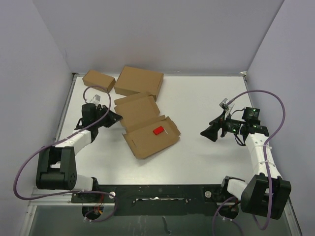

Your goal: Fold the paper box

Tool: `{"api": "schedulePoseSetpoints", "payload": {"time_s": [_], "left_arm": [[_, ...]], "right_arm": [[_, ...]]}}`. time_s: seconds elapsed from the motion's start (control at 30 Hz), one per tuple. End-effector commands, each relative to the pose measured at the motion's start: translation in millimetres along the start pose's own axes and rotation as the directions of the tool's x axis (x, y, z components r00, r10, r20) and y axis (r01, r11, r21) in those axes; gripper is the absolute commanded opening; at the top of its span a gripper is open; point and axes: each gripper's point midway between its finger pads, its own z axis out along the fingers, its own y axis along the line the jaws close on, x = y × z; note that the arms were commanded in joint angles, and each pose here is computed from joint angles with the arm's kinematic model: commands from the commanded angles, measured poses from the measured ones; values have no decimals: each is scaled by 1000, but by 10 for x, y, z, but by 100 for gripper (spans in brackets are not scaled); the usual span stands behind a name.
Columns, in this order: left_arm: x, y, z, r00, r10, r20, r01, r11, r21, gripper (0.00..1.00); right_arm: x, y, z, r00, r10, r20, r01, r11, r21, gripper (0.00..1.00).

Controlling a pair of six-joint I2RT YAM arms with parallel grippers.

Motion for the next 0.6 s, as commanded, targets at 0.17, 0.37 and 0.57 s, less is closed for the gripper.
{"api": "schedulePoseSetpoints", "payload": {"time_s": [0.17, 0.37, 0.57], "left_arm": [[-523, -1404, -122, 849, 401, 343, -497, 827, 262, 0], [-594, -1878, -130, 724, 534, 436, -671, 691, 268, 0], [-760, -2209, -239, 622, 582, 524, -763, 602, 238, 0]], "right_arm": [[-177, -29, -16, 998, -58, 27, 58, 998, -2, 98], [-174, -50, -20, 998, -57, 23, 57, 998, 6, 98], [-170, -60, -20, 998, -56, 22, 56, 998, 8, 98]]}}
